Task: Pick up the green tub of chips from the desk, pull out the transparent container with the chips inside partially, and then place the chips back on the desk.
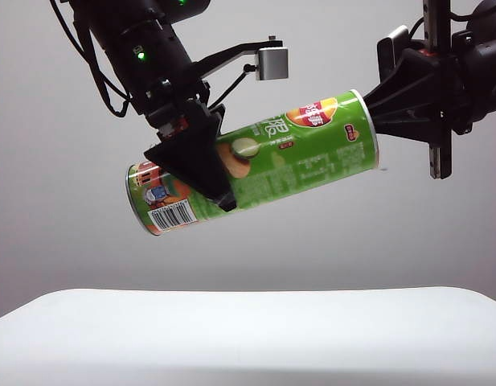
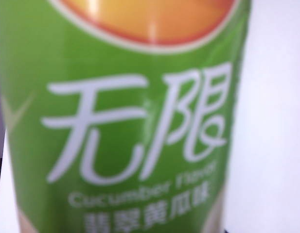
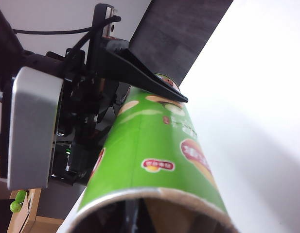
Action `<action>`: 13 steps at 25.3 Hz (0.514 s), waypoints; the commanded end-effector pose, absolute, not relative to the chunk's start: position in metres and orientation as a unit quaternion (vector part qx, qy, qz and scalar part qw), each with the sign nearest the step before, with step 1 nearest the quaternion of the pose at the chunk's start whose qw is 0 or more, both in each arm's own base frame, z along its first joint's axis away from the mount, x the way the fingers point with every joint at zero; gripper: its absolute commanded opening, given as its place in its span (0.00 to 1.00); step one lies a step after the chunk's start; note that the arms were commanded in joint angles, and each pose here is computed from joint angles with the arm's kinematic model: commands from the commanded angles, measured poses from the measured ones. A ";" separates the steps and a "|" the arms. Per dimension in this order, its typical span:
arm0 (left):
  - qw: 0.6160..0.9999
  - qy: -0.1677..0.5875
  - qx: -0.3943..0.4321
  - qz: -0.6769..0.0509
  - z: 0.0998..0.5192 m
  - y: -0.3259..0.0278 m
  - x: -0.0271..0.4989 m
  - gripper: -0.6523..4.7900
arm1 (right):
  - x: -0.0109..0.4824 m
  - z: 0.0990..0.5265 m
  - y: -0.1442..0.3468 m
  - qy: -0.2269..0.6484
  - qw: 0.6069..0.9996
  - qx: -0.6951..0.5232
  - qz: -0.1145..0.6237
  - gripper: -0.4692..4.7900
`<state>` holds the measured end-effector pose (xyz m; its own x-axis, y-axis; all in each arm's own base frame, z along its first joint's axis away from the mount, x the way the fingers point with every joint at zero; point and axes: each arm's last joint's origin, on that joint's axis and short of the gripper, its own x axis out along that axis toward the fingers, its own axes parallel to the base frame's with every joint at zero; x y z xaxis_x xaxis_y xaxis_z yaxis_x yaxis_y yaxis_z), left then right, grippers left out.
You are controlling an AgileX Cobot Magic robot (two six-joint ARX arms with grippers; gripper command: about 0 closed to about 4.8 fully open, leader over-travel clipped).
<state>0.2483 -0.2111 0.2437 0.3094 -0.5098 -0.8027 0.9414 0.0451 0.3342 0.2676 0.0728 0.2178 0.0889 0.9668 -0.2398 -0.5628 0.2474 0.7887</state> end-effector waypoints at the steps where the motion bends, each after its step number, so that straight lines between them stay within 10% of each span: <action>1: 0.683 0.241 0.429 -0.540 0.247 -0.213 0.247 0.63 | 0.268 0.221 0.074 0.373 0.692 0.254 0.564 0.08; 13: 0.675 0.312 0.439 -0.504 0.242 -0.190 0.253 0.63 | 0.276 0.222 0.034 0.352 0.727 0.283 0.517 0.08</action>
